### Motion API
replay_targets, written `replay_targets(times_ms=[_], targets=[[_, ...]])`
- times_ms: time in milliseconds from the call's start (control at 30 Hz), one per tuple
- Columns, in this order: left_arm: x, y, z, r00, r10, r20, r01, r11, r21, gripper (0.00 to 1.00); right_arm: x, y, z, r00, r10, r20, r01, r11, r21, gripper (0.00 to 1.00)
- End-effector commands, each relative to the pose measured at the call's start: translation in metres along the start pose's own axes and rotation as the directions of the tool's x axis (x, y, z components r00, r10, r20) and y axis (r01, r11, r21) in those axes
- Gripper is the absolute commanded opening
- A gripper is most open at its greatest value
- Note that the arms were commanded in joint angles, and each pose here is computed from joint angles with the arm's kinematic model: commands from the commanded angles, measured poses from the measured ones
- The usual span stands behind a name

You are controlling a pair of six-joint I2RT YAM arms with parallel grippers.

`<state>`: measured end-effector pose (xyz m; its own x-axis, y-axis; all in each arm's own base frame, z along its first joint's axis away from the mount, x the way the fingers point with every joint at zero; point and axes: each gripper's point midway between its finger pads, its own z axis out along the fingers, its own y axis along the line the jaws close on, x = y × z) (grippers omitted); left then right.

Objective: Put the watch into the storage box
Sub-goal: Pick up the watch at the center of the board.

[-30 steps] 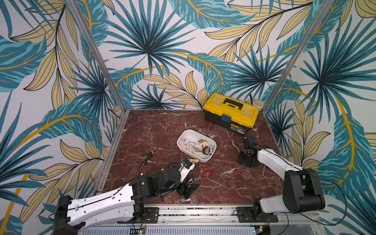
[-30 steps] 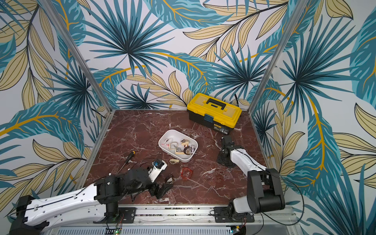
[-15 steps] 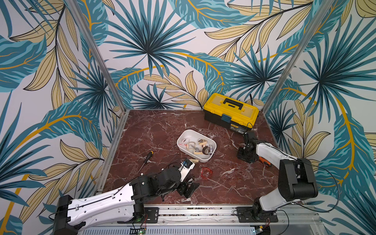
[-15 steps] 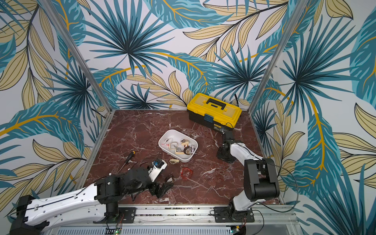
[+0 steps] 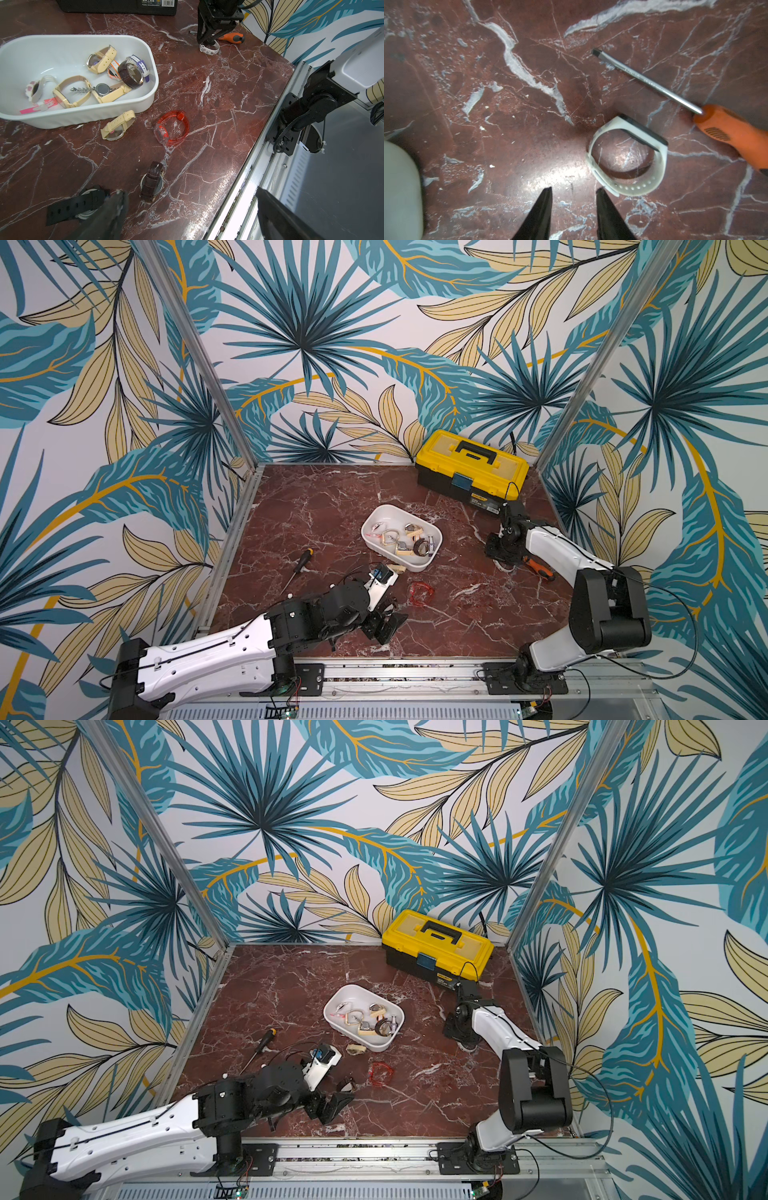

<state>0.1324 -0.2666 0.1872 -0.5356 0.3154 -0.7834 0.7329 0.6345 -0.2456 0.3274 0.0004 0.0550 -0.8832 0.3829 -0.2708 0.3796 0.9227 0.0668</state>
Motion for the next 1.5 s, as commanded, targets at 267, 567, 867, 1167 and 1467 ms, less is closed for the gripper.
replay_targets(times_ms=[267, 567, 867, 1167, 1467], targets=[[-0.020, 0.000, -0.011, 0.998, -0.010, 0.057, 0.011, 1.000, -0.020, 1.00, 0.001, -0.016, 0.034, 0.995, -0.032, -0.089, 0.040, 0.995, 0.088, 0.37], [-0.022, 0.007, -0.016, 0.997, 0.007, 0.079, -0.003, 0.999, -0.050, 1.00, 0.006, -0.015, 0.046, 0.993, -0.032, -0.116, 0.041, 0.996, 0.082, 0.14], [-0.028, 0.014, -0.024, 0.993, 0.049, 0.107, -0.040, 0.995, -0.091, 1.00, 0.011, -0.014, 0.050, 0.991, -0.030, -0.129, 0.039, 0.997, 0.068, 0.00], [-0.028, 0.015, -0.025, 0.992, 0.058, 0.109, -0.047, 0.994, -0.096, 1.00, 0.012, 0.008, 0.021, 0.994, -0.020, -0.105, 0.014, 0.998, -0.057, 0.00], [-0.032, 0.019, -0.030, 0.989, 0.069, 0.129, -0.053, 0.991, -0.121, 1.00, 0.009, 0.081, -0.054, 0.990, -0.141, 0.011, 0.141, 0.970, -0.200, 0.00]])
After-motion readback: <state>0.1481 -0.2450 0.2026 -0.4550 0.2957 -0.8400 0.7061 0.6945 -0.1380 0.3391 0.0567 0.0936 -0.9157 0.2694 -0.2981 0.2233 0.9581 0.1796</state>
